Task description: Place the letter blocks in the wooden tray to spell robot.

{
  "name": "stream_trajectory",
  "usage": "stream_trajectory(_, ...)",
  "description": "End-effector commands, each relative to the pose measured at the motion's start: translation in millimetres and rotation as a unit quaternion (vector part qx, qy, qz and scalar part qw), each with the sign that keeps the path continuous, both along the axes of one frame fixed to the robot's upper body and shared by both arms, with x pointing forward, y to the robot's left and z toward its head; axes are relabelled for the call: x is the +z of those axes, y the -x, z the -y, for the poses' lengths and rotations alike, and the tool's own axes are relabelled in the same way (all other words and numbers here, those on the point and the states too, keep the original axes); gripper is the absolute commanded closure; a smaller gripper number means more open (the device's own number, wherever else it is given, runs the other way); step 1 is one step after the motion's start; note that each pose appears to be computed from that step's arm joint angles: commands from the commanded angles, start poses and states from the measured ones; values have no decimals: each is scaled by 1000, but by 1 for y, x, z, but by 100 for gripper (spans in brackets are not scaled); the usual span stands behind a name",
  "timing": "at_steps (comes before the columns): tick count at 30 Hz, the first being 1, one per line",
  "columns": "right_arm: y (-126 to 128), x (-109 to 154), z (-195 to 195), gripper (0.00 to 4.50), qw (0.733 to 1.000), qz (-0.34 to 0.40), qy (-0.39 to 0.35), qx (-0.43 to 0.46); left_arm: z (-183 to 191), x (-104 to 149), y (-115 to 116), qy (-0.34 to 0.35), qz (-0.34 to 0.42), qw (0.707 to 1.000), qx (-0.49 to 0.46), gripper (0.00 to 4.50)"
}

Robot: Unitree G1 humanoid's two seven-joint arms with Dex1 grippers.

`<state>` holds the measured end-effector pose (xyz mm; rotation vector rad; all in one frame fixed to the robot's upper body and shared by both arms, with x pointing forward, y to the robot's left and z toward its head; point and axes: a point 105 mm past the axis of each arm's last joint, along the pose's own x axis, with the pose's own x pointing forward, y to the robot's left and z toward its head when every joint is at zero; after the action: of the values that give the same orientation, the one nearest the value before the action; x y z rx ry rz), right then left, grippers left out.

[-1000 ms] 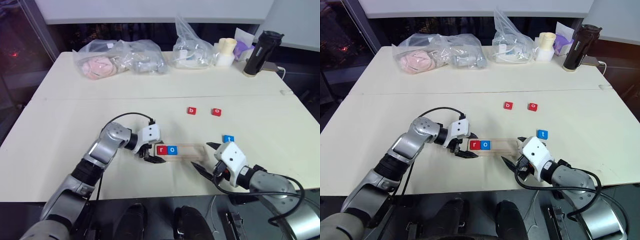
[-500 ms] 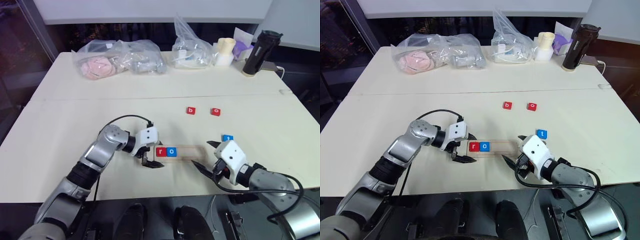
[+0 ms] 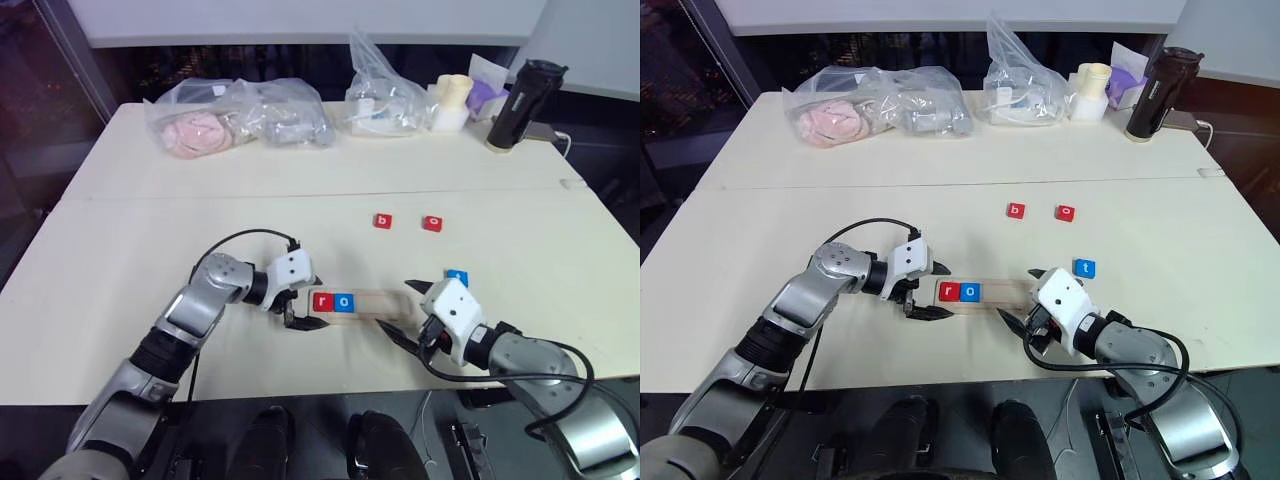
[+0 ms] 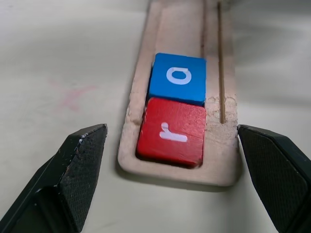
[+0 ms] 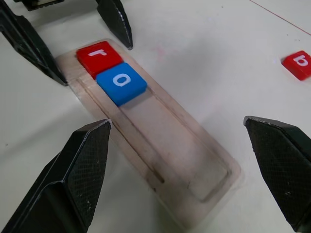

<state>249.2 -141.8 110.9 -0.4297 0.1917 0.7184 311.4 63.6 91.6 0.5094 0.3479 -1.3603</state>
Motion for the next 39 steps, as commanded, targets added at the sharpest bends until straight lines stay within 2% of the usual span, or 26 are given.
stream_trajectory(1,-1,7,-4,0,1000,17,-5,9,-2,22,-2,21,18,1000,-4,2)
stream_trajectory(8,-6,11,-5,0,1000,16,-19,10,-5,41,9,38,3,999,-25,2)
stream_trajectory(12,-17,19,-8,0,999,21,-43,-7,-14,59,11,52,-6,998,-29,2)
stream_trajectory(19,-72,37,-1,0,988,43,-69,-131,-38,110,12,131,-16,991,8,2)
stream_trajectory(23,-98,43,-6,0,977,16,-104,-183,-47,133,18,192,-5,981,27,2)
stream_trajectory(26,-120,43,-7,0,964,-13,-109,-242,-53,153,23,243,32,969,41,2)
stream_trajectory(30,-146,43,-14,0,942,-54,-136,-302,-59,159,32,265,63,960,63,2)
stream_trajectory(35,-166,34,-15,0,919,-89,-132,-362,-61,148,39,253,87,959,94,2)
stream_trajectory(39,-178,29,-25,0,912,-97,-128,-376,-61,144,39,265,91,953,115,2)
